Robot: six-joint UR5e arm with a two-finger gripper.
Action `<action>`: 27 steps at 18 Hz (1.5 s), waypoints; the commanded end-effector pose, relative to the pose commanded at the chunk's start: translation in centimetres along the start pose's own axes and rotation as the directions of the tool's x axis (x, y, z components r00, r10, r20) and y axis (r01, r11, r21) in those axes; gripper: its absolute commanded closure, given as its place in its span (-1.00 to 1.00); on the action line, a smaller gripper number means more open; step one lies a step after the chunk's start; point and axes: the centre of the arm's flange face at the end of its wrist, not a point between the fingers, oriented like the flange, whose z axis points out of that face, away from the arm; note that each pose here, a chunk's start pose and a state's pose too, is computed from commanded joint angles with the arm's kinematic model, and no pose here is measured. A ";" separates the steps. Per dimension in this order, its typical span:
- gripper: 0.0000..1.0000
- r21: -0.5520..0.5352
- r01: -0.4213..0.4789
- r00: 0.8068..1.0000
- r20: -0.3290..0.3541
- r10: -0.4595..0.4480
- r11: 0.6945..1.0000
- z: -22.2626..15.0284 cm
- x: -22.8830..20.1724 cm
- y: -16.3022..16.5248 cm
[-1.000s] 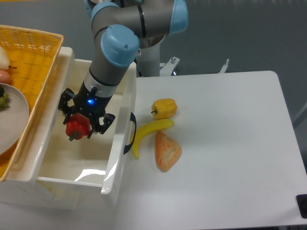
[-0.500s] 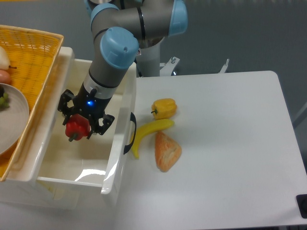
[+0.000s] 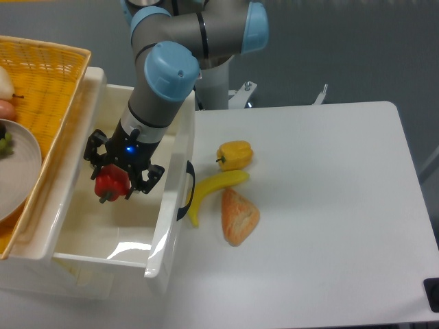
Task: Place the red pepper in the upper white drawer
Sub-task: 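Hold the red pepper low inside the drawer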
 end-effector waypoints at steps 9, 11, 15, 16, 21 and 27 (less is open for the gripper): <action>-0.30 -0.001 0.000 1.000 0.001 0.000 1.000 0.0 0.1 0.0; -0.30 -0.001 0.000 1.000 -0.001 0.000 1.000 0.0 0.1 0.0; -0.30 -0.002 0.000 1.000 0.000 0.000 1.000 0.1 0.0 0.0; -0.30 -0.003 -0.002 1.000 -0.001 0.002 1.000 0.2 0.1 0.0; -0.30 -0.008 0.000 1.000 -0.004 0.000 1.000 0.6 0.0 -0.1; -0.30 -0.008 -0.002 1.000 -0.004 0.002 1.000 0.6 0.0 -0.1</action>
